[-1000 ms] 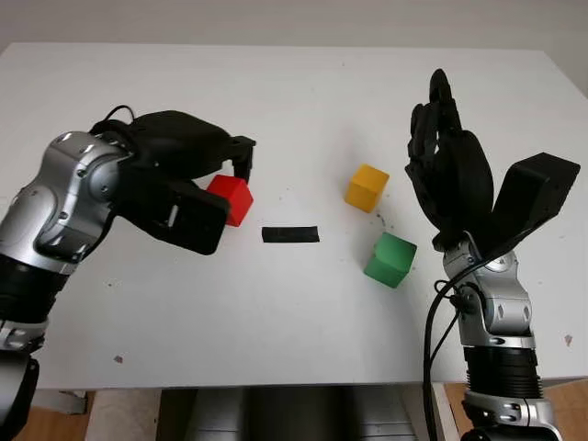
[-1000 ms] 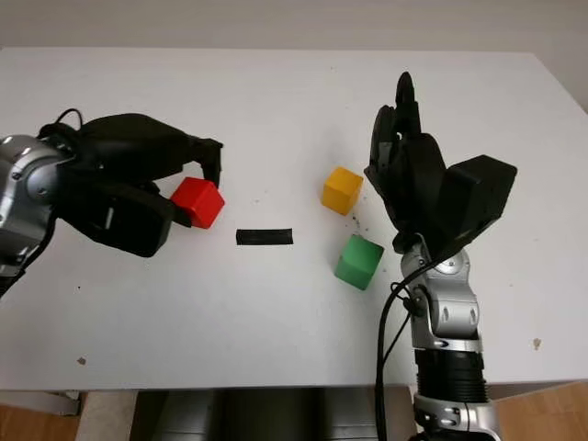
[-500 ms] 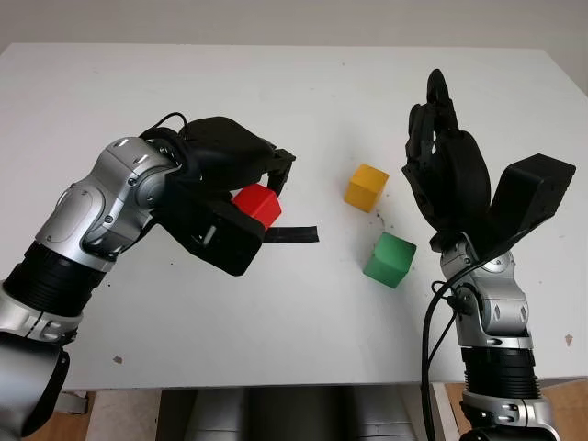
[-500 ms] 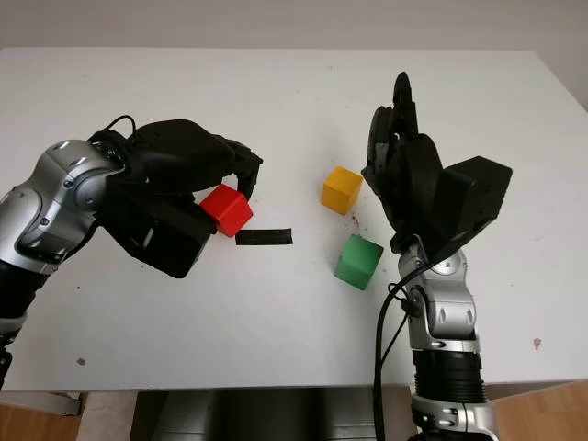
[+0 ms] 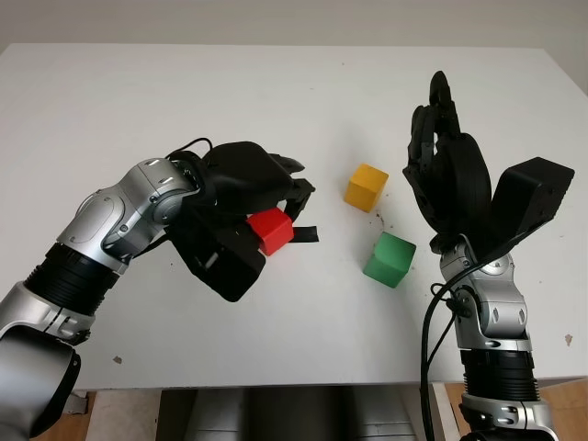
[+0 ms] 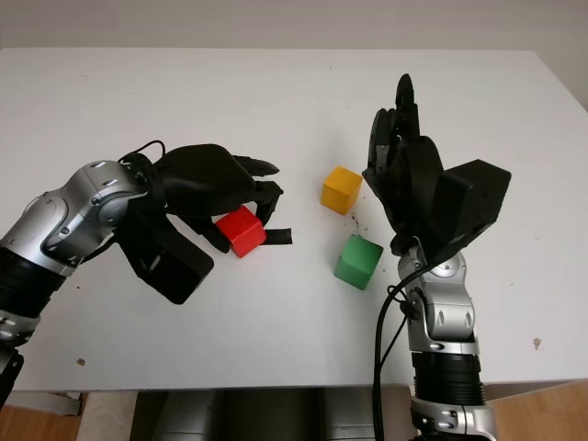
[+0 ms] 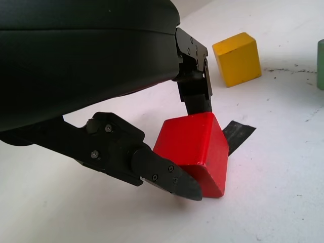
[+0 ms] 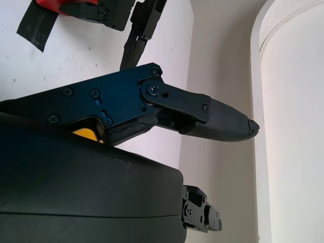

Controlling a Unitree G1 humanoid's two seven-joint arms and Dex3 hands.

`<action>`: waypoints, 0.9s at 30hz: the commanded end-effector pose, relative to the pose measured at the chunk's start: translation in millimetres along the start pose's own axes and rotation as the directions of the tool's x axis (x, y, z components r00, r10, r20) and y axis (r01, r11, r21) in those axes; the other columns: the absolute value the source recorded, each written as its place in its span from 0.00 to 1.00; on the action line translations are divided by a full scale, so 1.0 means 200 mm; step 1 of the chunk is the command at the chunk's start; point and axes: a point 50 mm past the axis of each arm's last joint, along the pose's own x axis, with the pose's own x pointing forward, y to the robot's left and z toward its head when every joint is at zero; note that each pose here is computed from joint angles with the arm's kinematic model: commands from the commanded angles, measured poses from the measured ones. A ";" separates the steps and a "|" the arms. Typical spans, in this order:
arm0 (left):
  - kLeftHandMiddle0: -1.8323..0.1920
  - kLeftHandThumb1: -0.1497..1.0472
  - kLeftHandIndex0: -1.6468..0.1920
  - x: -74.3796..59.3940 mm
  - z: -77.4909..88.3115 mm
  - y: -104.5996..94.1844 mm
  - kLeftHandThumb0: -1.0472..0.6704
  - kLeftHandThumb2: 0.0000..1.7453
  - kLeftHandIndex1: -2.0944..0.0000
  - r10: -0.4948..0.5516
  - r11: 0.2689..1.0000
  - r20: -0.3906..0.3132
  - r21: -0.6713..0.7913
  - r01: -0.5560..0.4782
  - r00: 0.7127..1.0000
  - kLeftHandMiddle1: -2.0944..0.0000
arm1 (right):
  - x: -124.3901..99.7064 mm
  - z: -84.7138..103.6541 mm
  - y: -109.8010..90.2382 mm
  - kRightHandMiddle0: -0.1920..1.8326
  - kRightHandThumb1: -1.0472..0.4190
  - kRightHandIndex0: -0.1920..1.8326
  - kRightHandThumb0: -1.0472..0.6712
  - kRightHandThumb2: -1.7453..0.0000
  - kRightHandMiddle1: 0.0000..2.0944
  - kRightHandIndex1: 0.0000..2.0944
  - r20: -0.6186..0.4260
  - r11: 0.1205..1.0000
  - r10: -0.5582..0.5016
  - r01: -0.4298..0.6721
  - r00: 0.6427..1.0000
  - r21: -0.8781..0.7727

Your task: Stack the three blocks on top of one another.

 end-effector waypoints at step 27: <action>0.86 0.89 0.68 0.06 0.00 0.00 0.36 0.03 0.37 0.159 0.902 0.256 0.355 -0.246 0.953 0.98 | -0.02 0.01 0.00 0.00 0.00 0.00 0.19 0.59 0.00 0.00 0.014 1.000 -0.009 0.009 1.000 -0.005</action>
